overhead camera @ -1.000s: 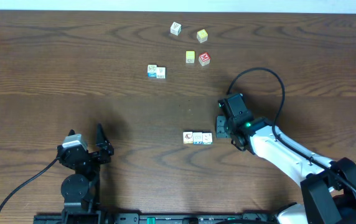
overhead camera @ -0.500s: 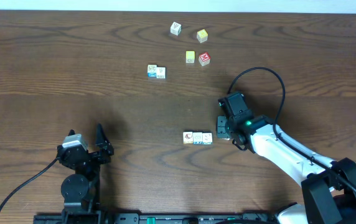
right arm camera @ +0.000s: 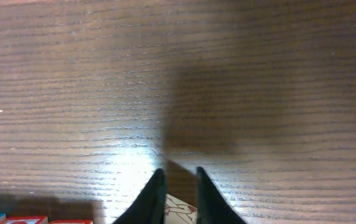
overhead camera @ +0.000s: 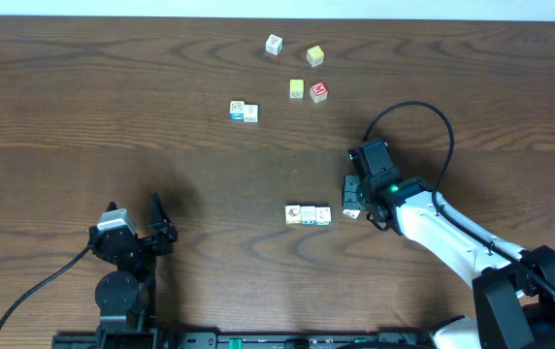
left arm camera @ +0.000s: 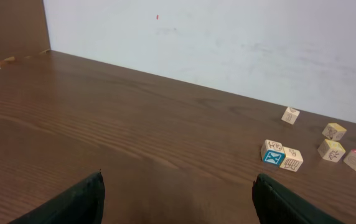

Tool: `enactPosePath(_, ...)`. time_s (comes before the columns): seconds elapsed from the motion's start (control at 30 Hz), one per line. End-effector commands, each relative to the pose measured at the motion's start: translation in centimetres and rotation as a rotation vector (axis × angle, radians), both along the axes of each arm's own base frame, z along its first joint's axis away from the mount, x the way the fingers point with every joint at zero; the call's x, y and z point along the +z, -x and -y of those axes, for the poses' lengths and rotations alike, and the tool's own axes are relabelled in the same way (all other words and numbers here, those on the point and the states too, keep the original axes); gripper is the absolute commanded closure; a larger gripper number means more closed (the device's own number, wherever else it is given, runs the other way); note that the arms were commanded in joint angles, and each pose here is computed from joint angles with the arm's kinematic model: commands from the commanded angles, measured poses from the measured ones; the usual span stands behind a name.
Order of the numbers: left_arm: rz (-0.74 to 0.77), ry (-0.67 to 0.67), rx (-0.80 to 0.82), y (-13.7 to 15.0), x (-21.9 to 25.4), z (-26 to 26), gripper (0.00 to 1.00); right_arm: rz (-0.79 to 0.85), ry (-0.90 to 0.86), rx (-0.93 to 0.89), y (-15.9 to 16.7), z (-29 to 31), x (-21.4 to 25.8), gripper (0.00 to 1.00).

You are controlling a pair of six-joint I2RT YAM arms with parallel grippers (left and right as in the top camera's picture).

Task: Lift 4 blocks
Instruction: 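Open the right gripper and raise it off the A block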

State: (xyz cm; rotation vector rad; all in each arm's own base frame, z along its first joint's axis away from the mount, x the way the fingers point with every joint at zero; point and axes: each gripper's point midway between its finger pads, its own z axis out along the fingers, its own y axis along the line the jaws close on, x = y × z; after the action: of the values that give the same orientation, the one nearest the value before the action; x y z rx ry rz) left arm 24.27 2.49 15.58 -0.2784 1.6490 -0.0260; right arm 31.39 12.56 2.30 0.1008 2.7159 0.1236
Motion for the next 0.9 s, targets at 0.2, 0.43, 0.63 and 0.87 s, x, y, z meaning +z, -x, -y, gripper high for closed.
enactPosePath(0.2, -0.055, -0.003, 0.008, 0.1, -1.9, -0.2, 0.24, -0.032, -0.035, 0.019, 0.3, -0.7, 0.0, 0.95)
enactPosePath(0.43, -0.055, -0.003, 0.008, 0.1, -1.9, -0.2, 0.24, -0.049, -0.059, 0.032, 0.7, -1.2, -0.1, 0.98)
enactPosePath(0.63, -0.055, -0.003, 0.008, 0.1, -1.9, -0.2, 0.24, -0.061, -0.08, 0.05, 1.0, -1.8, -0.1, 0.99)
enactPosePath(0.87, -0.055, -0.003, 0.008, 0.1, -1.9, -0.2, 0.24, -0.061, -0.082, 0.087, 1.5, -2.9, -0.1, 0.99)
